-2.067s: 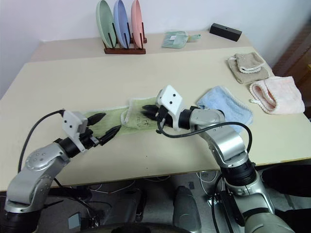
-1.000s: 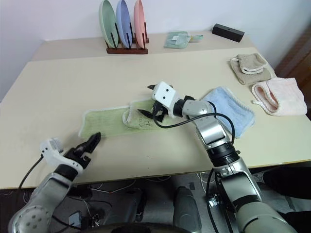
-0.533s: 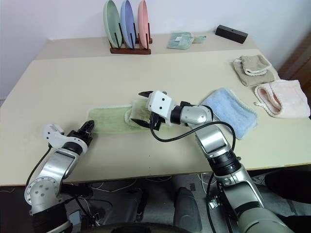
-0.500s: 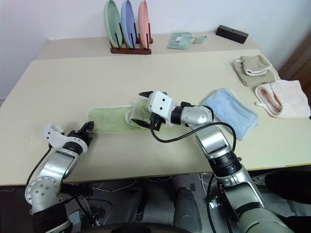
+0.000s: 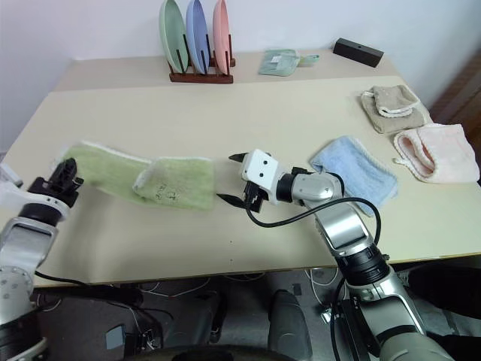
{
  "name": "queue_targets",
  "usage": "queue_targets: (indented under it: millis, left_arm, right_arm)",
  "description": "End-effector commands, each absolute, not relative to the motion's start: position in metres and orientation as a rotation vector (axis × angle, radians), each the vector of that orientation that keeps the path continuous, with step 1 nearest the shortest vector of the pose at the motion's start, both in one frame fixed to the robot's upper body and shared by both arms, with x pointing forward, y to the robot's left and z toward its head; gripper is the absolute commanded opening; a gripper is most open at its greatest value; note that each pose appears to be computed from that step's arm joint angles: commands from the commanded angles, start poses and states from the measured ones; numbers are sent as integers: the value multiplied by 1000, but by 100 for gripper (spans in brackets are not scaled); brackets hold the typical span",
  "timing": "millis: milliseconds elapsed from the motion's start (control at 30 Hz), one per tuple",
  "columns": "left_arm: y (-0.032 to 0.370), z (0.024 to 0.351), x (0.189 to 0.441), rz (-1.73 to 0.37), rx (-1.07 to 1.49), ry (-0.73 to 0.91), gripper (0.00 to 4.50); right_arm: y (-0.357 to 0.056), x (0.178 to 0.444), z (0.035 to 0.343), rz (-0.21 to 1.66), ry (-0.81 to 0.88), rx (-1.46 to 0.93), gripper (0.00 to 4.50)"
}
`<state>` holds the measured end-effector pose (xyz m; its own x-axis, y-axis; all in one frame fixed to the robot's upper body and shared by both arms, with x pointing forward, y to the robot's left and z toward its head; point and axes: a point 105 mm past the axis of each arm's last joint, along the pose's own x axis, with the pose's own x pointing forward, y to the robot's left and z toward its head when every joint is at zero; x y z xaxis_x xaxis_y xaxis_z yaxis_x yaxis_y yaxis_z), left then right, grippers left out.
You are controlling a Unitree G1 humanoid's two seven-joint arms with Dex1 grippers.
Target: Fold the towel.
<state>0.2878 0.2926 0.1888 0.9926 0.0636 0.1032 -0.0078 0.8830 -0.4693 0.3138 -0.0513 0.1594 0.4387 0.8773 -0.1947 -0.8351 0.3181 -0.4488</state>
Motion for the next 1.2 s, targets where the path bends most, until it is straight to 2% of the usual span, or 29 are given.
queue_targets:
  millis: [33,167,267,400,667,700,767,900,1100,1133,1200]
  left_arm:
    - [243,222,294,-241,-262,-156,2]
    - [180,216,297,-534,-58,-89,2]
    - [139,182,289,-766,194,39,2]
    - [131,151,295,-825,319,135,2]
    - [133,122,298,-853,410,216,2]
    - [134,120,299,-847,393,222,59]
    - [135,122,298,-844,377,216,135]
    - [147,138,294,-804,313,172,341]
    - [175,170,275,-763,139,119,341]
    - [178,175,271,-766,117,110,346]
    - [188,188,267,-735,66,83,295]
  right_arm:
    - [-50,311,166,1133,-129,-540,450]
    - [-49,313,163,1131,-125,-535,450]
    - [-50,315,162,1119,-123,-539,450]
    - [-52,316,162,1097,-126,-538,450]
    - [-55,314,161,1080,-124,-539,450]
    - [-55,314,161,1079,-125,-539,450]
    - [-55,314,161,1077,-126,-540,450]
    - [-55,316,164,1069,-132,-542,450]
    - [-52,319,177,1063,-148,-456,450]
    - [-51,319,179,1066,-150,-436,398]
    - [-46,319,184,1077,-151,-391,321]
